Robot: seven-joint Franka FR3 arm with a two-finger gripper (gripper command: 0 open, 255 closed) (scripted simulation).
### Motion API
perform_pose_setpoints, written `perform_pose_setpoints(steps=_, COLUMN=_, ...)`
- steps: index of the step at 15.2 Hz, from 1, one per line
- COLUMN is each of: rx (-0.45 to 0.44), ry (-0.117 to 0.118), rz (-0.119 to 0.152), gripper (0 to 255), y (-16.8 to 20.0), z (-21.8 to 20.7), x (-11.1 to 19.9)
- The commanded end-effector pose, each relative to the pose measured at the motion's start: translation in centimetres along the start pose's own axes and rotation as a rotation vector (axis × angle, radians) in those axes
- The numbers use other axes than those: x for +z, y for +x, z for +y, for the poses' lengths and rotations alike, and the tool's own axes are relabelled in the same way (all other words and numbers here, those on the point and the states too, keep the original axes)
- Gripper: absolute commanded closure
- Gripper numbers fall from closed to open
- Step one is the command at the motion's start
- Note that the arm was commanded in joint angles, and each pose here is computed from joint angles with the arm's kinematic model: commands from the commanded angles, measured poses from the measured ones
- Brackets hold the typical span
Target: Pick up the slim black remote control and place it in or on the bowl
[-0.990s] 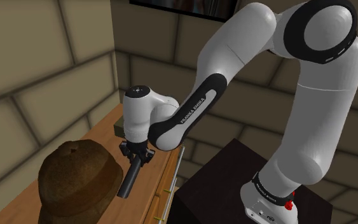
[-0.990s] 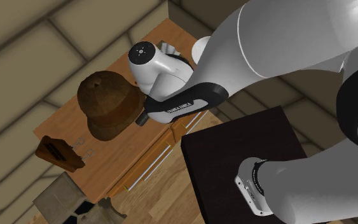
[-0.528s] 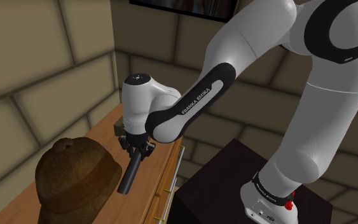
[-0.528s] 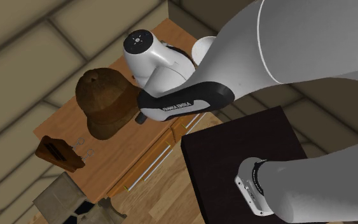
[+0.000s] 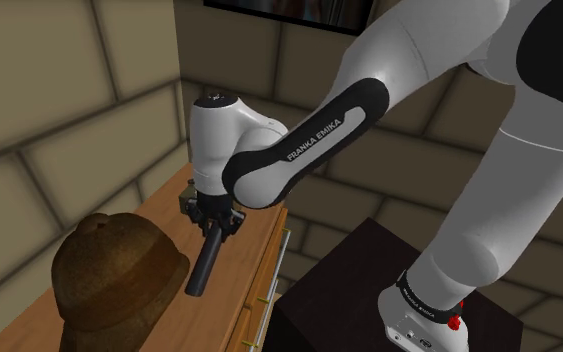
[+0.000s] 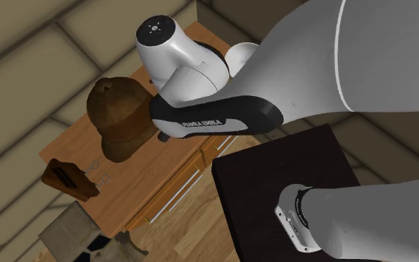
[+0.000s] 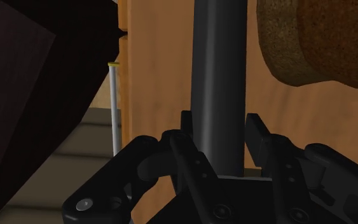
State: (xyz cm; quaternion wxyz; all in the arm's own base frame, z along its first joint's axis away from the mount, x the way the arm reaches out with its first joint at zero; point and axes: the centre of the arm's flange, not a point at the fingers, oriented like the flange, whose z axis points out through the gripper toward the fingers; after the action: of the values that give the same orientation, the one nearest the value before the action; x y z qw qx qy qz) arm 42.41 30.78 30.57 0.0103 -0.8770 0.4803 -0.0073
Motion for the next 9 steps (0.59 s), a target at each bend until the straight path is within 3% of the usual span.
perform_pose_setpoints(steps=1, rx=0.0, ry=0.001, rz=-0.001, gripper=255, y=-0.1, z=0.0, x=-1.1)
perform_pose_setpoints(steps=3, rx=0.0, ry=0.001, rz=-0.001, gripper=255, y=-0.1, z=-0.1, x=-2.1)
perform_pose_setpoints(steps=9, rx=0.0, ry=0.001, rz=-0.001, gripper=255, y=7.8, z=0.9, x=-1.8)
